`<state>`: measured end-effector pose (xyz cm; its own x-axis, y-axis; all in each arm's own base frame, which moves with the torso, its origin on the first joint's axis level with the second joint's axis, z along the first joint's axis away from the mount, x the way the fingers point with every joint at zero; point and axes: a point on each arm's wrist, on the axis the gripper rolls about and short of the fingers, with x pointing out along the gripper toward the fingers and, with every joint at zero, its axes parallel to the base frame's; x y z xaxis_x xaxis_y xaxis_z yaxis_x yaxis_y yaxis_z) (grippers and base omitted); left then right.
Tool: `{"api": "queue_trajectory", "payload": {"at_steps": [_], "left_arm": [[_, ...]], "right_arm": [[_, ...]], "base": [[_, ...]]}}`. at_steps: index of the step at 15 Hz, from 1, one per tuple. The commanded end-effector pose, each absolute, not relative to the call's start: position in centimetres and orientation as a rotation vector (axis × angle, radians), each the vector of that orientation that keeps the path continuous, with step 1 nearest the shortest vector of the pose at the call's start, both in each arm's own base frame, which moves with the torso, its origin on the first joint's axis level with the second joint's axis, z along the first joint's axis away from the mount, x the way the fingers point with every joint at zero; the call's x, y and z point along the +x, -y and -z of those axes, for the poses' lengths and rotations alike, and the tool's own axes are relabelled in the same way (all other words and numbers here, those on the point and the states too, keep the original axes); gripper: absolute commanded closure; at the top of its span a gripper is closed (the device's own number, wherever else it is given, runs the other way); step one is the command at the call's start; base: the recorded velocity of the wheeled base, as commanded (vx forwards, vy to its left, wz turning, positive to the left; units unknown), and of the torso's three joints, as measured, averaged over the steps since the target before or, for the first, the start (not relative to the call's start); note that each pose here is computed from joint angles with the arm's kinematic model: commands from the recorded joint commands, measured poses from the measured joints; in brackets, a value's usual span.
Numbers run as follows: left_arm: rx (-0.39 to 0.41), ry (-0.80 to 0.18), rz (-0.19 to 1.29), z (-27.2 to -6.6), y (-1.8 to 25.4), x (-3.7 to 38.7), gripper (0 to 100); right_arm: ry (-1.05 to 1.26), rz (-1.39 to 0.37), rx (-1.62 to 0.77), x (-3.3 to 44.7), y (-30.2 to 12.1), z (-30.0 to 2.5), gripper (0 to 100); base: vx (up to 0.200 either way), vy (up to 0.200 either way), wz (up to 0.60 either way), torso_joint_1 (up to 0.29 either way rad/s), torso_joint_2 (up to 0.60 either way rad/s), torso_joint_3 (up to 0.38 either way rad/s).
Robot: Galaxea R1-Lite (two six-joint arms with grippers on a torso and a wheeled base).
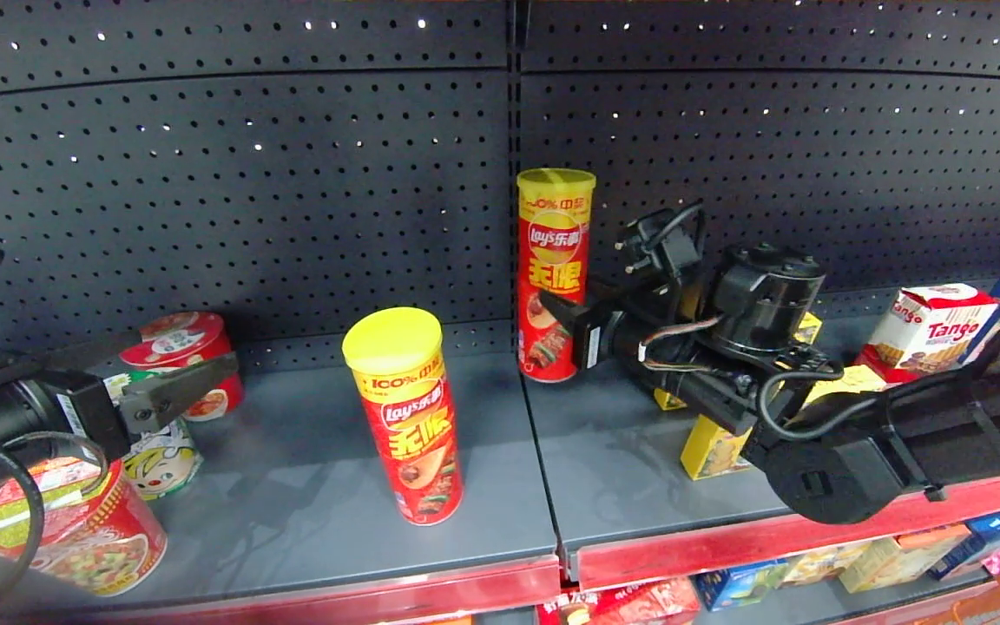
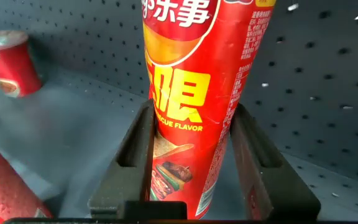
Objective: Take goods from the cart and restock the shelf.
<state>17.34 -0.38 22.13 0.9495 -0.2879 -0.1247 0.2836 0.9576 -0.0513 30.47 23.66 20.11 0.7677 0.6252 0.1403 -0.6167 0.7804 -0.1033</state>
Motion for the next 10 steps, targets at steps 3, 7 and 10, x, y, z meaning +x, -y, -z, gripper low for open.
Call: {"api": "queue_trajectory", "payload": {"at_steps": [3,7,10], "left_arm": [[-0.031,-0.132,0.29,-22.1,0.4,17.4,0],[-0.006,-0.129,0.283,-22.1,0.0,17.3,0],[-0.006,-0.132,0.285,-22.0,-0.1,17.3,0]], "right_arm": [[0.123,-0.736,-0.048,31.0,-24.2,-18.4,100],[0.089,-0.775,0.0,31.6,-24.8,-17.2,100],[0.084,-0.799,-0.005,32.6,-26.8,-15.6,100]], "base": [[0.0,0.0,0.0,0.0,0.0,0.0],[0.0,0.0,0.0,0.0,0.0,0.0],[0.0,0.0,0.0,0.0,0.0,0.0]]}}
